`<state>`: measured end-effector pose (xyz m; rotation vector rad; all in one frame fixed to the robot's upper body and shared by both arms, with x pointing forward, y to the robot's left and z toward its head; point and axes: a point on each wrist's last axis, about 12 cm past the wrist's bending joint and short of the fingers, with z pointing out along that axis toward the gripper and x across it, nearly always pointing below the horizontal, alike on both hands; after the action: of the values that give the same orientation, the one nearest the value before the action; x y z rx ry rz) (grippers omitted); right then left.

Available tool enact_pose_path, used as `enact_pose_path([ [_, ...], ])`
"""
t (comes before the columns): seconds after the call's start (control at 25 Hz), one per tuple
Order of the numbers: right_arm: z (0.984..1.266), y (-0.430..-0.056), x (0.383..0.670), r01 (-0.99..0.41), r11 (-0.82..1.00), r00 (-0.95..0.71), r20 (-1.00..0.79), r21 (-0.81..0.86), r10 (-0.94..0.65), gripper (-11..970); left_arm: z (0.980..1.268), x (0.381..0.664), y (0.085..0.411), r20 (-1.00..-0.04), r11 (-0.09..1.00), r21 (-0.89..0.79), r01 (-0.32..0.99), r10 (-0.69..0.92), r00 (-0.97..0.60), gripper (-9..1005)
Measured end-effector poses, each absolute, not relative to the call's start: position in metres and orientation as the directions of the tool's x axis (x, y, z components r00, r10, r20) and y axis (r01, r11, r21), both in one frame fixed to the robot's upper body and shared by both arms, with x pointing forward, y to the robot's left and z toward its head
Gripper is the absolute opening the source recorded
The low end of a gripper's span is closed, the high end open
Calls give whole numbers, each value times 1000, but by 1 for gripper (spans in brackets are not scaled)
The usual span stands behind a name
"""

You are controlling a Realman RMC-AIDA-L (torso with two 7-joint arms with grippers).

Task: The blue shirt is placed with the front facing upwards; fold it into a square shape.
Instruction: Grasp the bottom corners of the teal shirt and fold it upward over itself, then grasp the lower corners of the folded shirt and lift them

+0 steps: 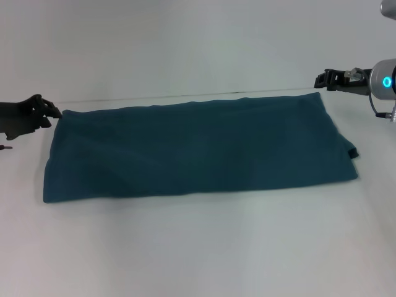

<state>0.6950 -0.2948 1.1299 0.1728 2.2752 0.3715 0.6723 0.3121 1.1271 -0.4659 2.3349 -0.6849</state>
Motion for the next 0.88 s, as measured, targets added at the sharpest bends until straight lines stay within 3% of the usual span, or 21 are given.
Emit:
enact_pose_path([
  [0.08,1130,-296,695,7,947,-669,-703,321,244,264,1128,673,313,-496,799,-584,-142,-490,-717,138],
  [0.2,1129,-300,694,16,946,-671,-698,325,251,402,1129,673,314,-501,799,-585,-139,-491,-712,271],
  [0.52,1131,-309,689,11,934,-707,-658,357,260,502,1133,671,319,-498,785,-605,-132,-503,-706,559],
  [0.68,1136,-315,677,-58,885,-730,-625,461,277,569,1137,660,324,-485,747,-659,-83,-508,-712,618],
  [0.88,1132,-326,635,-220,730,-709,-620,647,335,721,1129,627,335,-462,648,-761,-11,-554,-693,640],
])
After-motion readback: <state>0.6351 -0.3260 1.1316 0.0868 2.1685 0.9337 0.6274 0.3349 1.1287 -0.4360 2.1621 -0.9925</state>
